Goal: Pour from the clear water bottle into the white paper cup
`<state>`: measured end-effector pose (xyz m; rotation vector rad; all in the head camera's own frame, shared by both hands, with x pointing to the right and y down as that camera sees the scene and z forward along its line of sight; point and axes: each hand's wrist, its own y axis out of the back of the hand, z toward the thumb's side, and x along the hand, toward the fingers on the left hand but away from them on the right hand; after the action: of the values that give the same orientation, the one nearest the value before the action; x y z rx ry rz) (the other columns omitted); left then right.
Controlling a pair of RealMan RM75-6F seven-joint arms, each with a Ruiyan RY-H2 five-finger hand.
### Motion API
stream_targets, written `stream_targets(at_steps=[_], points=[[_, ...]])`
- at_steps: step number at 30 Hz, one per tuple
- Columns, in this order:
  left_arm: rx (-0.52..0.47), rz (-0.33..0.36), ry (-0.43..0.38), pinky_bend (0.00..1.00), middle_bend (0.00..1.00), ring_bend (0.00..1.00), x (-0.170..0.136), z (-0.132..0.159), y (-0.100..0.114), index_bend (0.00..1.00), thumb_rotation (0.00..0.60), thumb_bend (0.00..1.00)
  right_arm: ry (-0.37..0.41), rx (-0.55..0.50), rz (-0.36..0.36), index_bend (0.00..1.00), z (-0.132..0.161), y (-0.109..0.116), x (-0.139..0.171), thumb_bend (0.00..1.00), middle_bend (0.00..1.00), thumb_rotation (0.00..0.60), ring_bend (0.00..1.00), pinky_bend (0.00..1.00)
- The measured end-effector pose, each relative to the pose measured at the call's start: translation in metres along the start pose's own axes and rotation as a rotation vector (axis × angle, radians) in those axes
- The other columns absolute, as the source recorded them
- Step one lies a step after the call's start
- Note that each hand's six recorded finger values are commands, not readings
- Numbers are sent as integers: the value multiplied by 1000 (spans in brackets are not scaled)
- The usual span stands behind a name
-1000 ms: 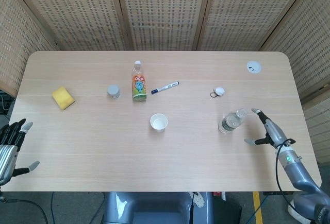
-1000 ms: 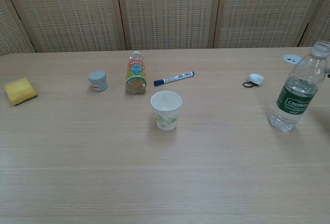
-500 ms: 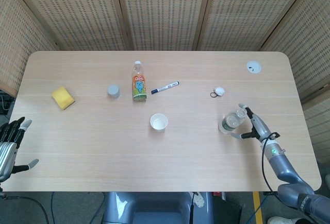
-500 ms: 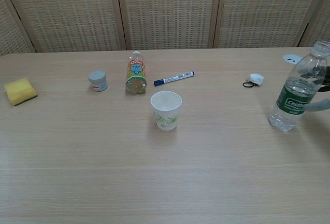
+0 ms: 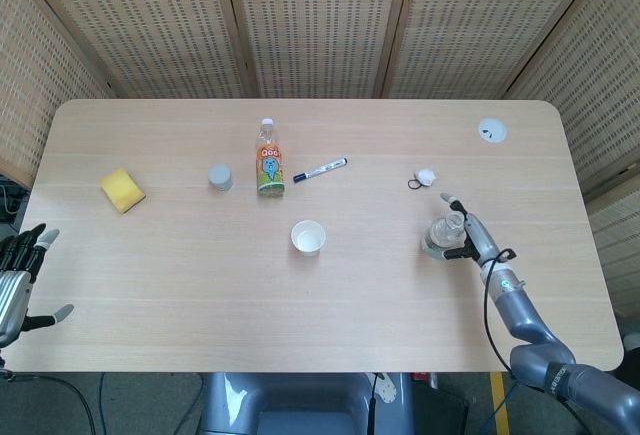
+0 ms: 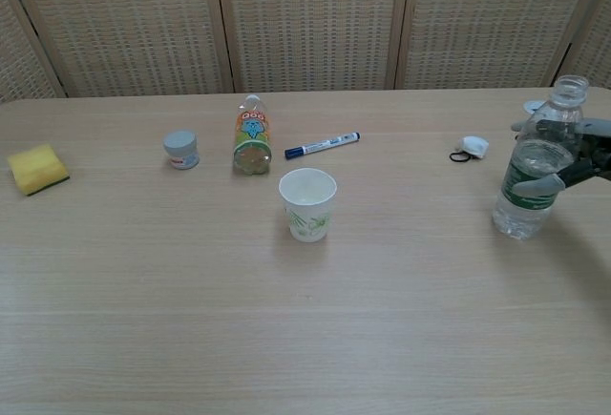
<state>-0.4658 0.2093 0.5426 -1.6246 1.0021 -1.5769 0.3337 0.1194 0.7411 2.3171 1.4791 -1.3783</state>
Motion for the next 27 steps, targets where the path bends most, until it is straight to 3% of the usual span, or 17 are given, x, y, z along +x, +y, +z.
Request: stream_targets(at_steps=[3, 5, 9, 14, 17, 21, 27], points=[[1, -2, 6, 0, 0, 0, 2, -1, -1, 0, 600, 52, -5, -33, -11, 49, 0, -3, -5, 0, 50, 600, 0, 0], [2, -3, 9, 0, 0, 0, 3, -1, -2, 0, 600, 52, -10, -61, -29, 200, -1, -3, -8, 0, 202, 600, 19, 8], [8, -11, 12, 0, 0, 0, 5, -1, -4, 0, 600, 52, -19, -110, -43, 381, -4, -4, -13, 14, 402, 600, 216, 167], [13, -17, 14, 0, 0, 0, 7, -1, -6, 0, 600, 52, -13, -120, -33, 495, -5, -6, -15, 329, 546, 600, 406, 361], [13, -19, 15, 0, 0, 0, 7, -1, -7, 0, 600, 52, 12, -122, -42, 520, -1, -5, -15, 436, 583, 600, 475, 460], [11, -23, 13, 0, 0, 0, 7, 0, -8, 0, 600, 52, 77, -81, -64, 526, 13, -2, -12, 454, 599, 600, 510, 532], [1, -17, 7, 0, 0, 0, 6, 1, -5, 0, 600, 52, 164, 103, -61, 526, 44, -4, -8, 479, 600, 600, 524, 566]])
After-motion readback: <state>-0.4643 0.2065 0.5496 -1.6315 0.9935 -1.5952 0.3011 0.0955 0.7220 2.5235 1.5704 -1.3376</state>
